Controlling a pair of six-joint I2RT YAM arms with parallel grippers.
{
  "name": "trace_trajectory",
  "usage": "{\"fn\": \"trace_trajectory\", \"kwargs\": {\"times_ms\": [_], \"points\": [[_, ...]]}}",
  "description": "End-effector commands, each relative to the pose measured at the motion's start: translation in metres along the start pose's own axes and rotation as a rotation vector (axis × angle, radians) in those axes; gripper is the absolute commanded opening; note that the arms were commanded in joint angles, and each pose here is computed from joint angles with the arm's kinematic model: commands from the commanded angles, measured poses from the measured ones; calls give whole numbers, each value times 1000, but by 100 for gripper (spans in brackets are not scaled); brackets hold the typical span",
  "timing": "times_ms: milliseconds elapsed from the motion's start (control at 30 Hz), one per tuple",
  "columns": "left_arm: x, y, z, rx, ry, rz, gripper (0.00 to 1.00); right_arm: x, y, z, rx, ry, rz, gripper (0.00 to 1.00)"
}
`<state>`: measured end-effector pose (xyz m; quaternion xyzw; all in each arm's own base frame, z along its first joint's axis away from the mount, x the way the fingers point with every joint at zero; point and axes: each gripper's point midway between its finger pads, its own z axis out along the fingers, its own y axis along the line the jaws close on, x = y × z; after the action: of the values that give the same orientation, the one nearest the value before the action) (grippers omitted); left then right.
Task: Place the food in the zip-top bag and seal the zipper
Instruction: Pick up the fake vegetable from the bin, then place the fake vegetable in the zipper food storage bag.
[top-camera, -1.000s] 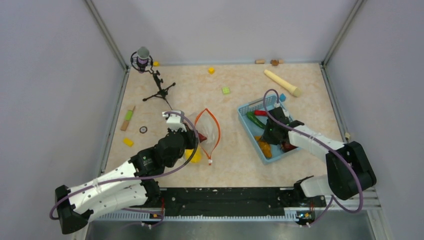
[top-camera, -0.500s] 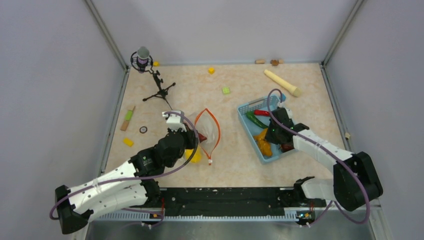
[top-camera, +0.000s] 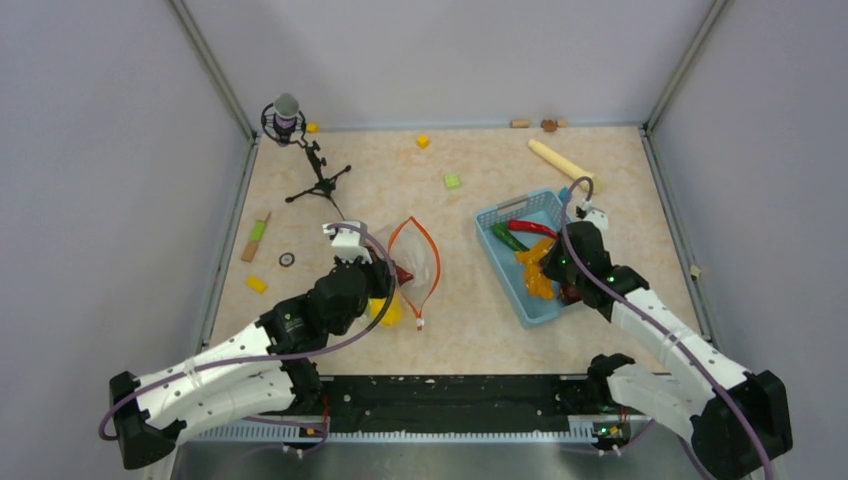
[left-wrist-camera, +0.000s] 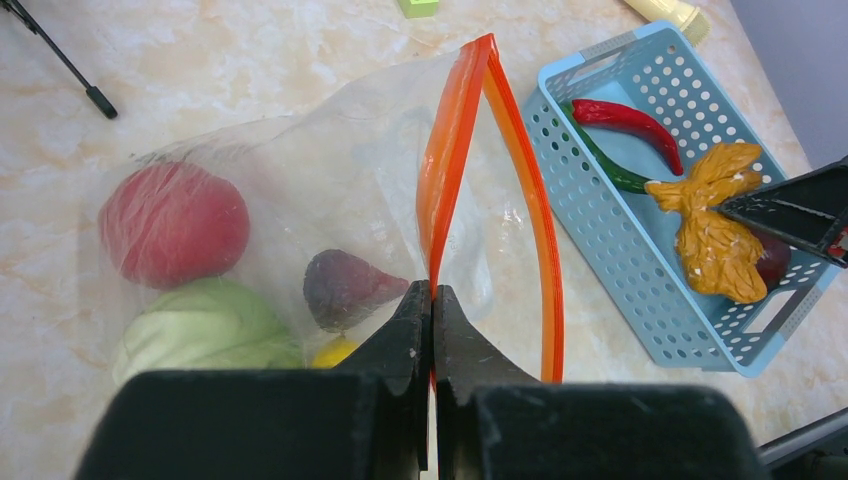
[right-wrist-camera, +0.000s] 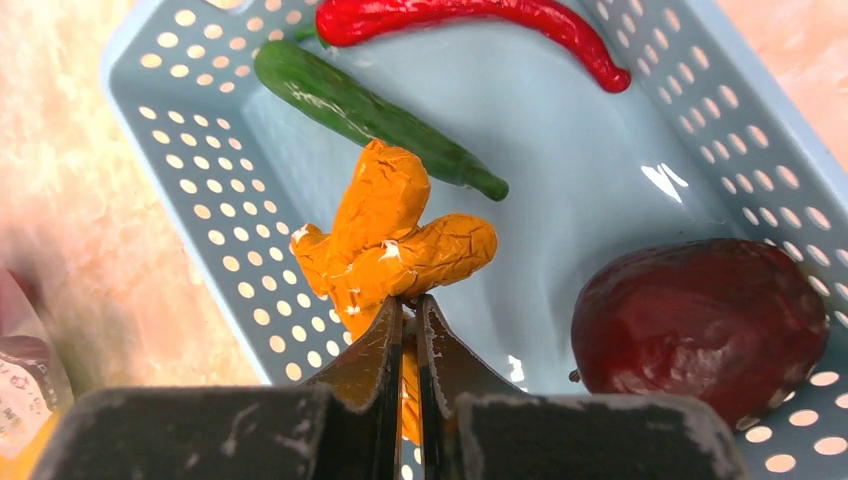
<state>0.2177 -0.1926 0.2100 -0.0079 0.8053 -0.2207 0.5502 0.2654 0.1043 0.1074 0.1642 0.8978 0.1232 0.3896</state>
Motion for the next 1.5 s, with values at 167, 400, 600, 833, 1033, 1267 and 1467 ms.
{"fn": "trace_trajectory", "kwargs": {"times_ms": [167,400,600,833,1033,1267,1467], "points": [[-12,-8,-2,29,-34,-31,0,-37,9,-28,-89,-196,44,0],[-12,-10,-3,37,-34,-35,0,-56,50,-56,-322,-256,58,0],[-12,-10,-3,40,-33,-35,0,-40,131,-90,-789,-141,-68,0],[-11,-7,-2,27,-36,-28,0,-11,191,-88,-827,-75,-256,0],[-10,-9,-1,35,-36,-30,0,-2,234,-80,-849,-26,-252,0],[-8,-11,0,47,-31,-39,0,15,265,-63,-668,-74,-240,0],[-6,-13,1,51,-23,-43,0,30,285,-56,-562,-126,-202,0]]}}
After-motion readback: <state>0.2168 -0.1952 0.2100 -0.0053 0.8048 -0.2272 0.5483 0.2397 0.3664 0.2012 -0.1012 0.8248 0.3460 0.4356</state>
